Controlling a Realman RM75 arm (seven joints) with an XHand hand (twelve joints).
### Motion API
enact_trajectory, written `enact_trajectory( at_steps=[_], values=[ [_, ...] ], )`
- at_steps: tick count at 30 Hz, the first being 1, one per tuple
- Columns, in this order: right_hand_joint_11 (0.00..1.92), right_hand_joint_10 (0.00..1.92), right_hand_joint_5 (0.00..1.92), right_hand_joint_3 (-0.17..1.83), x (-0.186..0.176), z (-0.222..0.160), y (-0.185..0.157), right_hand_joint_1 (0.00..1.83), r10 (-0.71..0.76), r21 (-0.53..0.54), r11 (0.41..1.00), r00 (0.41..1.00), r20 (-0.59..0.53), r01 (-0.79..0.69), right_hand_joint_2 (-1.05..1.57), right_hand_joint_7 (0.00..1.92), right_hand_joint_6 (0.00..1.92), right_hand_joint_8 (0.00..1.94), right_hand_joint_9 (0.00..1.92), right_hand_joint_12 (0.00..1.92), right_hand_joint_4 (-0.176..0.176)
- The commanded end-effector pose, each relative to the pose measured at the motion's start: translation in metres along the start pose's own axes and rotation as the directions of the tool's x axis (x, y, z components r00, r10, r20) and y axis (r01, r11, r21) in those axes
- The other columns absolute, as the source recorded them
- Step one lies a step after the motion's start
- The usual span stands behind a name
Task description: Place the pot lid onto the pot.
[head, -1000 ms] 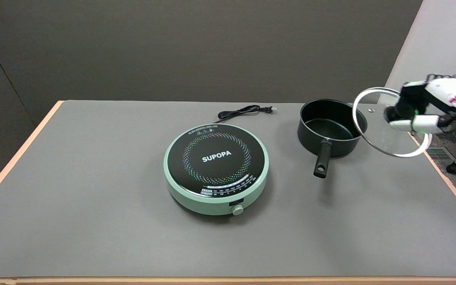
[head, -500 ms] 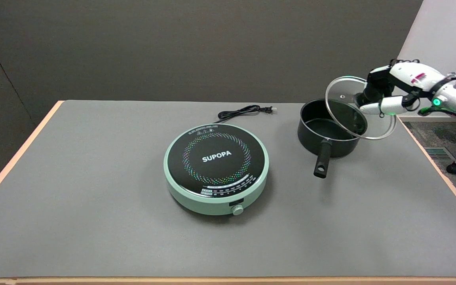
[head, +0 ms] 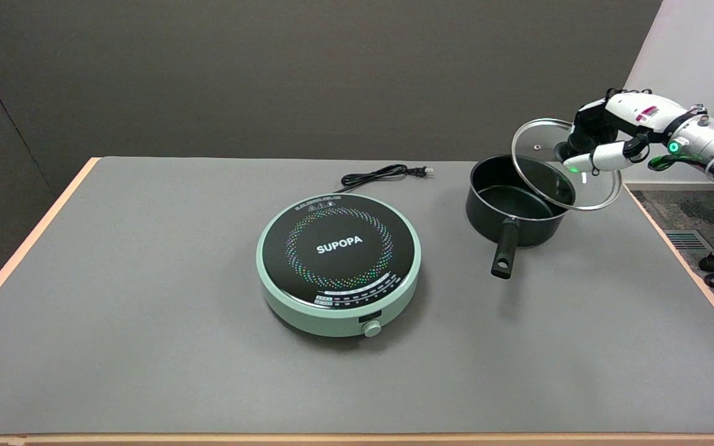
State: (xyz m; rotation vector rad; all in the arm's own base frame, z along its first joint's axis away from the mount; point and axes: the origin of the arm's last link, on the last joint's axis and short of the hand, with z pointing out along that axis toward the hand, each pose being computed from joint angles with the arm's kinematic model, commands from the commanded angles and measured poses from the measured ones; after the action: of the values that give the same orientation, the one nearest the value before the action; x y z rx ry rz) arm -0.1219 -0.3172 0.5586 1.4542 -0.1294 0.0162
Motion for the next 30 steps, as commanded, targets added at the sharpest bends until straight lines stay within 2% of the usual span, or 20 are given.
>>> enact_trajectory(
  at_steps=[1,13,30],
  values=[
    [0.65,1.38,0.75,0.24,0.004,0.008,0.013,1.22,-0.018,-0.06,0.998,0.999,0.029,0.02,1.05,1.03,1.29,1.05,0.91,1.42,-0.098],
    [0.65,1.37,0.75,0.23,0.015,0.012,-0.021,1.22,0.043,-0.019,0.999,0.999,0.002,-0.043,1.05,1.04,1.29,1.05,0.91,1.43,-0.1],
    [0.64,1.37,0.75,0.23,0.029,0.012,-0.023,1.23,0.052,-0.054,0.997,0.998,-0.036,-0.054,1.05,1.04,1.29,1.05,0.92,1.44,-0.102]
  ],
)
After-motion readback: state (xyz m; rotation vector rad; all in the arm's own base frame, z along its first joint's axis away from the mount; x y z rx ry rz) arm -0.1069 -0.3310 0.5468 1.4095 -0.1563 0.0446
